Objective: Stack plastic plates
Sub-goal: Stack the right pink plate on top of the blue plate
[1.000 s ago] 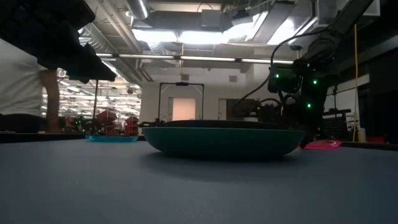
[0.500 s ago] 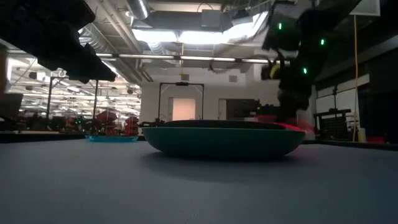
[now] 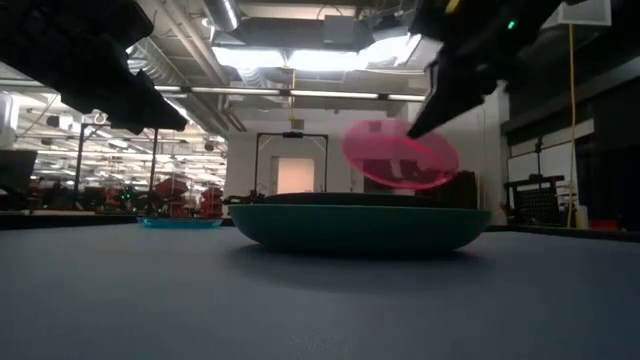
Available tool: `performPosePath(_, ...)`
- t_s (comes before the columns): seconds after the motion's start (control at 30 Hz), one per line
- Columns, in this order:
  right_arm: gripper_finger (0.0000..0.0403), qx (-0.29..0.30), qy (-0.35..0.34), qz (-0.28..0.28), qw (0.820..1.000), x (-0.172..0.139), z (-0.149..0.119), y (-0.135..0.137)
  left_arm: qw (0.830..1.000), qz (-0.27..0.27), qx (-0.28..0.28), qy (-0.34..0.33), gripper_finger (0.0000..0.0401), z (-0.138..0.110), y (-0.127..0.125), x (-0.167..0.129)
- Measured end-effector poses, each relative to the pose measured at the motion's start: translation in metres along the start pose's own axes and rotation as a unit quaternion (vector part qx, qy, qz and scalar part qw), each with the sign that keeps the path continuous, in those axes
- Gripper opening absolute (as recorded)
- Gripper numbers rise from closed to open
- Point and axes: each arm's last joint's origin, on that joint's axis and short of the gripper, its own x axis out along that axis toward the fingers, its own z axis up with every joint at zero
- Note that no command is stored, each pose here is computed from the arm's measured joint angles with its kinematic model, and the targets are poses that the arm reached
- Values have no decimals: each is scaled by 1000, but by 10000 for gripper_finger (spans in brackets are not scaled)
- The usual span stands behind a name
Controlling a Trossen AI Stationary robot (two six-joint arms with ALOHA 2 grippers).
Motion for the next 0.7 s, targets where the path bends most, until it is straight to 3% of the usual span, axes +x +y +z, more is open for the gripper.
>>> performPosePath(0.27, 0, -54, -58, 84, 993, -2, 9, 27, 1000, -1, 0, 1, 87, 0, 0, 0)
performPosePath(0.7, 0, -104, -7, 91, 990, 45, -4, 50, 1000, -2, 0, 1, 87, 0, 0, 0)
